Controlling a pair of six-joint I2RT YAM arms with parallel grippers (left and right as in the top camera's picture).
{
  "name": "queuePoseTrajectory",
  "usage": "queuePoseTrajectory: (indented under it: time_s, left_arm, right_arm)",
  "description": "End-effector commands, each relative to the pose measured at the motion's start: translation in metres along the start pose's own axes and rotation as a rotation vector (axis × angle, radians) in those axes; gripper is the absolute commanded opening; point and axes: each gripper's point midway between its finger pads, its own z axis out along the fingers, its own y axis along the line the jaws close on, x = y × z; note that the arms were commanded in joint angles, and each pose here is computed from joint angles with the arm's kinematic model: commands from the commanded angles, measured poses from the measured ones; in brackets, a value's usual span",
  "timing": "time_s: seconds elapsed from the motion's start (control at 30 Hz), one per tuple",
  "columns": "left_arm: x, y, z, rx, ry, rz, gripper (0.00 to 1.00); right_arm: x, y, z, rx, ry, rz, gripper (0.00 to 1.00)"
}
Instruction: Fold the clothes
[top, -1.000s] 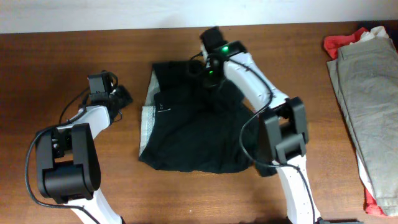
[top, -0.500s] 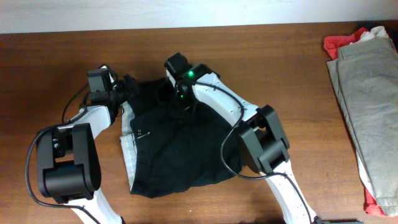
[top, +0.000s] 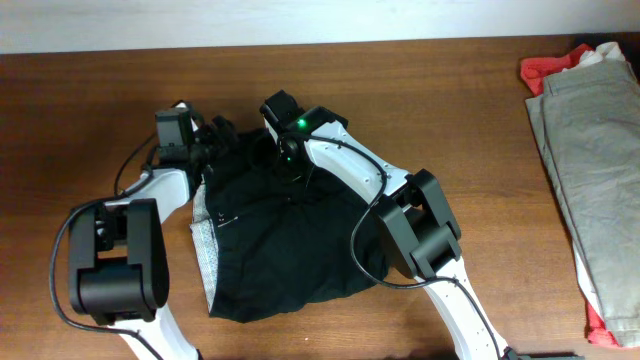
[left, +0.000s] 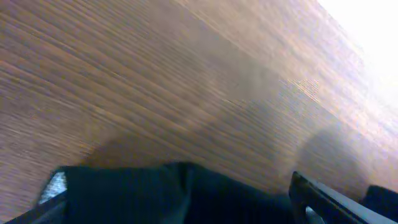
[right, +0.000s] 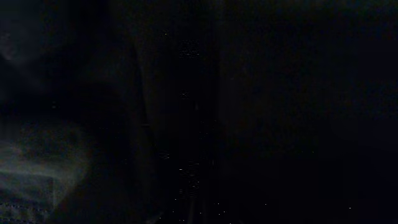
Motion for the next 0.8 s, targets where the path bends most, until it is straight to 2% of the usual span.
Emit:
queuePoseTrajectory:
  time_s: [0.0,0.07,0.1,0.2,0.37,0.4,0.43,0.47,0.5,0.53,0.57,0.63,0.77]
  left_arm:
    - [0.017,-0.002,0.005,0.015,0.060,-0.008,0.72]
    - [0.017,0.000,0.005,0.008,0.059,-0.008,0.12]
    - [0.014,0.005,0.005,-0.024,0.043,-0.009,0.01]
    - [0.014,0.020,0.004,-0.077,0.043,-0.021,0.01]
    - [0.016,0.028,0.002,-0.096,0.058,-0.033,0.01]
    - [0.016,0.028,0.002,-0.097,0.058,-0.033,0.01]
    - [0.016,0.028,0.002,-0.097,0.059,-0.033,0.01]
    - [0.016,0.028,0.002,-0.099,0.061,-0.033,0.01]
    - [0.017,0.029,0.002,-0.101,0.063,-0.034,0.01]
    - [0.018,0.030,0.002,-0.105,0.066,-0.034,0.01]
    - [0.018,0.030,0.002,-0.107,0.069,-0.034,0.01]
    - [0.020,0.034,0.001,-0.126,0.071,-0.035,0.01]
    - [0.023,0.036,0.001,-0.133,0.084,-0.037,0.01]
  right_arm:
    - [0.012,0.008,0.016,-0.028,0.045,0.002,0.04]
    - [0.012,0.008,0.016,-0.028,0.044,0.002,0.04]
    - [0.012,0.007,0.016,-0.027,0.043,0.002,0.04]
    - [0.007,-0.011,0.014,-0.010,0.031,0.031,0.04]
    - [-0.008,-0.091,-0.004,0.023,-0.009,0.177,0.04]
    - [-0.008,-0.108,-0.008,0.031,-0.015,0.209,0.12]
    - [-0.006,-0.123,-0.010,0.038,-0.016,0.235,0.25]
    - [-0.006,-0.130,-0.011,0.041,-0.019,0.249,0.44]
    - [-0.006,-0.141,-0.013,0.046,-0.022,0.267,0.58]
    - [-0.004,-0.154,-0.015,0.052,-0.026,0.300,0.59]
    - [-0.002,-0.169,-0.018,0.058,-0.031,0.365,0.45]
    - [0.017,-0.215,-0.029,0.022,-0.009,0.516,0.04]
    - [0.024,-0.231,-0.033,0.010,-0.005,0.557,0.04]
